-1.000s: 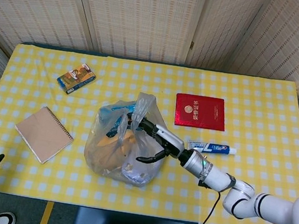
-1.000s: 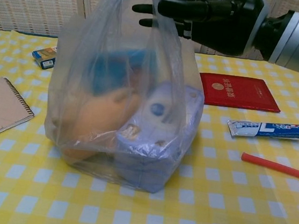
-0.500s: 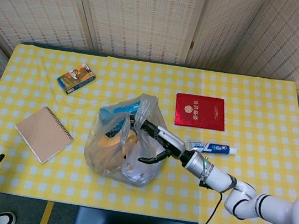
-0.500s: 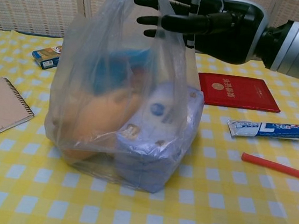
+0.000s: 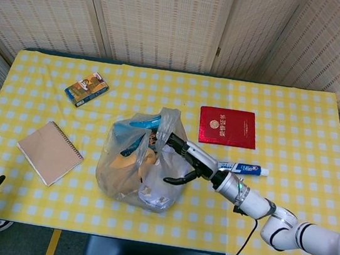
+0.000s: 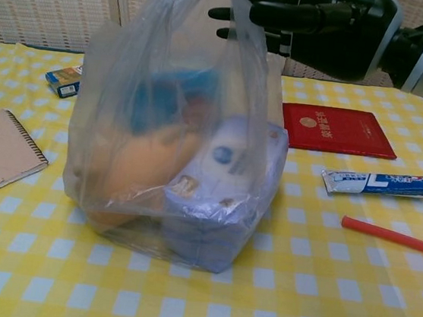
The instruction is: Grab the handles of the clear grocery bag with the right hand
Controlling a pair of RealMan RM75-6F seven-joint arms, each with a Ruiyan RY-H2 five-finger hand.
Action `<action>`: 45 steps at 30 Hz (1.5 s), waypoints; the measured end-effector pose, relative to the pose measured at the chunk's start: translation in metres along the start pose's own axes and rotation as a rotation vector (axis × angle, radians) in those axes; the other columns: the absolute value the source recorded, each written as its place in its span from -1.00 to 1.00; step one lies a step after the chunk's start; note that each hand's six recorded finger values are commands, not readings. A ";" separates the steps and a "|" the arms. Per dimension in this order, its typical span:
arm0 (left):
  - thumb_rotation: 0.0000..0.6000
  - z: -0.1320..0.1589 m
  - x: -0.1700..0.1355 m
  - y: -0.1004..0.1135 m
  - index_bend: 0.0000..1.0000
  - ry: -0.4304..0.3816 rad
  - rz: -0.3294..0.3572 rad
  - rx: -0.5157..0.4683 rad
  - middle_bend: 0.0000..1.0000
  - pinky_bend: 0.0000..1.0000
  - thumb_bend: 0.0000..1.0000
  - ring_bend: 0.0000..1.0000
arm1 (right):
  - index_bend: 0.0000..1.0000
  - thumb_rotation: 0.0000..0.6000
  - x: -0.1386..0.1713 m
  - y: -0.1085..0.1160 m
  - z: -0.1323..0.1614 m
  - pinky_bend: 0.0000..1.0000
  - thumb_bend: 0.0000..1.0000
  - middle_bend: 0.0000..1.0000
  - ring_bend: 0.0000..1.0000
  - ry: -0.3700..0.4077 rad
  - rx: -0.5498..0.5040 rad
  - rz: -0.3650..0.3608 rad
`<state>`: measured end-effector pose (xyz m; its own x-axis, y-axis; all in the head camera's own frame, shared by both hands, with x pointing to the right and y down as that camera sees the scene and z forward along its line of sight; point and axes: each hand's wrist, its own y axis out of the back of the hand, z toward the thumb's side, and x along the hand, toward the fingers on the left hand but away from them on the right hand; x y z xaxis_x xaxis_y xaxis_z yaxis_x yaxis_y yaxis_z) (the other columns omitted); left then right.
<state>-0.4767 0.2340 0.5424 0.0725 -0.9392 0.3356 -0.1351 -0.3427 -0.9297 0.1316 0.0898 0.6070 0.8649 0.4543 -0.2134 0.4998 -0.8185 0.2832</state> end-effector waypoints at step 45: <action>1.00 0.001 -0.003 0.004 -1.00 -0.004 0.017 -0.005 -0.85 -1.00 -0.45 -0.89 | -1.00 1.00 -0.022 -0.033 -0.017 -1.00 -0.48 -0.92 -0.87 -0.099 0.042 0.107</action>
<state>-0.4767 0.2350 0.5372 0.0738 -0.9448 0.3193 -0.1414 -0.3268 -0.9344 0.0969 0.1127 0.6187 0.9034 0.3284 -0.2756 0.4007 -0.8753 0.2706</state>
